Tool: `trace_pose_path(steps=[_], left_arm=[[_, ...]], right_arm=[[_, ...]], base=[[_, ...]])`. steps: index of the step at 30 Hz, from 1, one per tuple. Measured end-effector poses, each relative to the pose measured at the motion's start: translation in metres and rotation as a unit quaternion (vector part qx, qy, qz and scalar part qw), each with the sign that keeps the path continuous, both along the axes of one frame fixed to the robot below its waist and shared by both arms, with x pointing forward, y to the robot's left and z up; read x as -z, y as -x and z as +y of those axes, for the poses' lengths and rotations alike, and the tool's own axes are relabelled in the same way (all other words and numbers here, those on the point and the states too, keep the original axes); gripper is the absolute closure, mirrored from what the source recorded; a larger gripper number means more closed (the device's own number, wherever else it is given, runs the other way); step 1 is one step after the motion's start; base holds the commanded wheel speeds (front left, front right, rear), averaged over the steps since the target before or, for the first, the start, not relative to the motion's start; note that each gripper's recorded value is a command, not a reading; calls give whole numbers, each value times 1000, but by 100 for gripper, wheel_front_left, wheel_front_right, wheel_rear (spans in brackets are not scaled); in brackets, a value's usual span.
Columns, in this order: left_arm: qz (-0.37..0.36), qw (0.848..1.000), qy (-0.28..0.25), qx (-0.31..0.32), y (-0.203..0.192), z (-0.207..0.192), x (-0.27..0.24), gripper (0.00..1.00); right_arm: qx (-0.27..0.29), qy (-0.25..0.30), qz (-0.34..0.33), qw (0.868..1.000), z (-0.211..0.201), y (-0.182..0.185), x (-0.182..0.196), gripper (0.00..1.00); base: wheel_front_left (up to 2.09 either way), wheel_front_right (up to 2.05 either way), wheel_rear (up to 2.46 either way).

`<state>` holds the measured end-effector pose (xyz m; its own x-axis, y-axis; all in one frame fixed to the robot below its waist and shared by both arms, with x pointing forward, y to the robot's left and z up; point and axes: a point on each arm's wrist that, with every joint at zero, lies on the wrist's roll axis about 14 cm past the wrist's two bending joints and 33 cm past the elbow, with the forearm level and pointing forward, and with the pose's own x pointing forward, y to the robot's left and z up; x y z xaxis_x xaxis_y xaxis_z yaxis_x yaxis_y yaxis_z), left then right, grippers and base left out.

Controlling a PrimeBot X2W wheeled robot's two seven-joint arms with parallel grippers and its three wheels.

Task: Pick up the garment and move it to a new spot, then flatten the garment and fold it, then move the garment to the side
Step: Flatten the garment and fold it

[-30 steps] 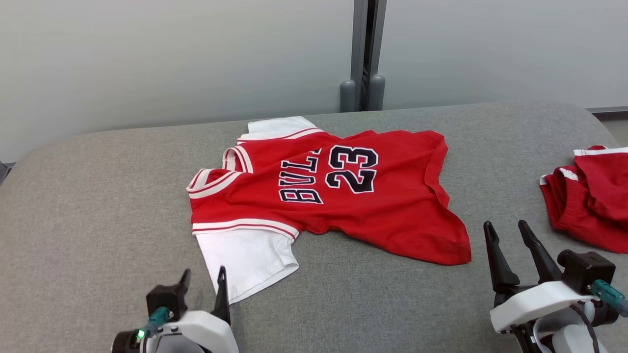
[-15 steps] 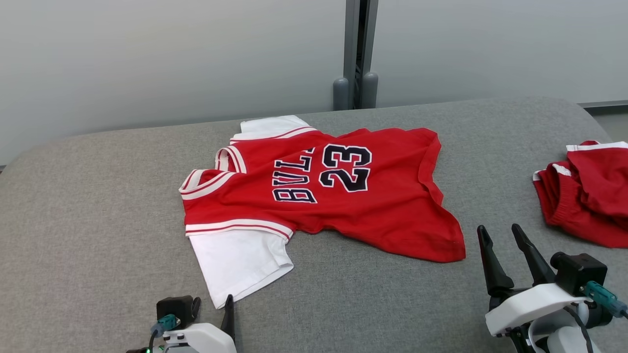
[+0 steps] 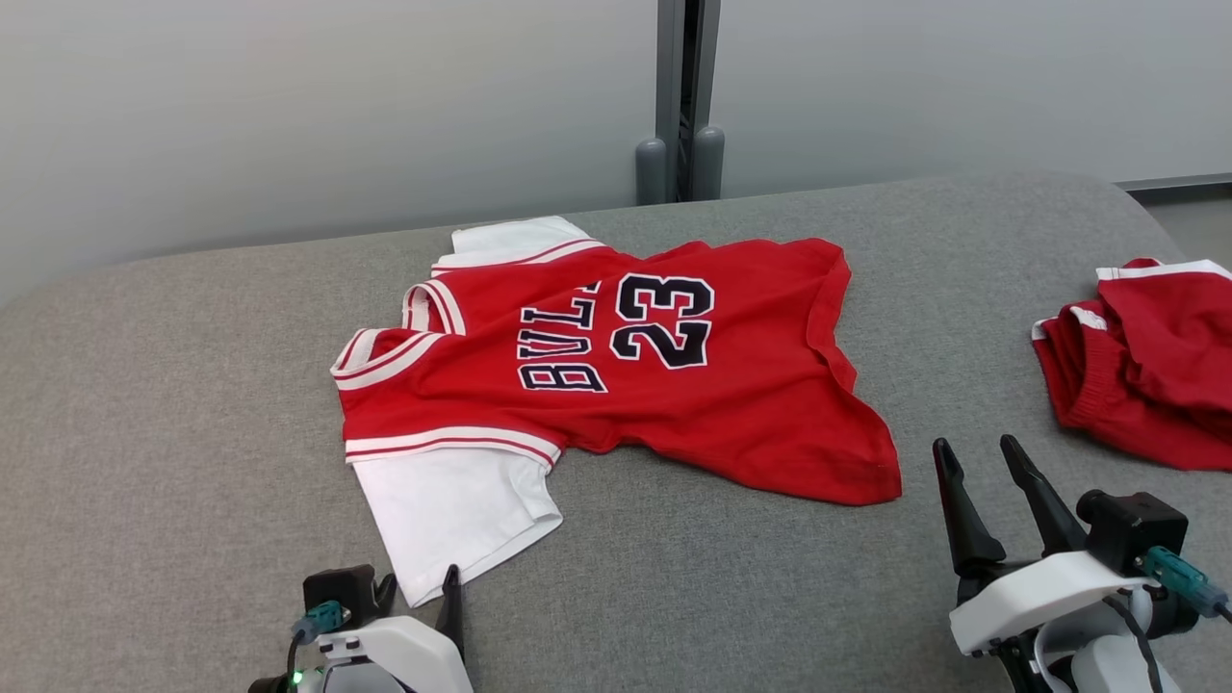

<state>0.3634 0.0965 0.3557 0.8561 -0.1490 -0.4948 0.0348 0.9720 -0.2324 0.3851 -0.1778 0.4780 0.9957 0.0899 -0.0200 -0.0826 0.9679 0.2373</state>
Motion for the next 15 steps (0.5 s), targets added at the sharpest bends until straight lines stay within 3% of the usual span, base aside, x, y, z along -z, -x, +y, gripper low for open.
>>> trace_pose_path(steps=[5, 6, 8, 9, 15], left_arm=[[3, 1000, 3, -7, -4, 1, 1, 0], [3, 1000, 5, -8, -5, 0, 1, 26], [5, 1000, 8, -7, -5, 0, 2, 88], [5, 1000, 8, -7, -5, 0, 2, 100], [-2, 1000, 7, -1, -6, -2, -1, 100]], right_arm=[[2, -1, 2, 1000, -2, -2, 1, 0], [3, -1, 3, 1000, -2, -2, 2, 0], [3, -1, 4, 1000, -2, -3, 3, 0], [3, -1, 4, 1000, -2, -3, 3, 0], [2, -1, 5, 1000, -2, -5, 3, 0]], base=[[0, 0, 0], [0, 0, 0], [0, 0, 0], [0, 0, 0], [0, 0, 0]])
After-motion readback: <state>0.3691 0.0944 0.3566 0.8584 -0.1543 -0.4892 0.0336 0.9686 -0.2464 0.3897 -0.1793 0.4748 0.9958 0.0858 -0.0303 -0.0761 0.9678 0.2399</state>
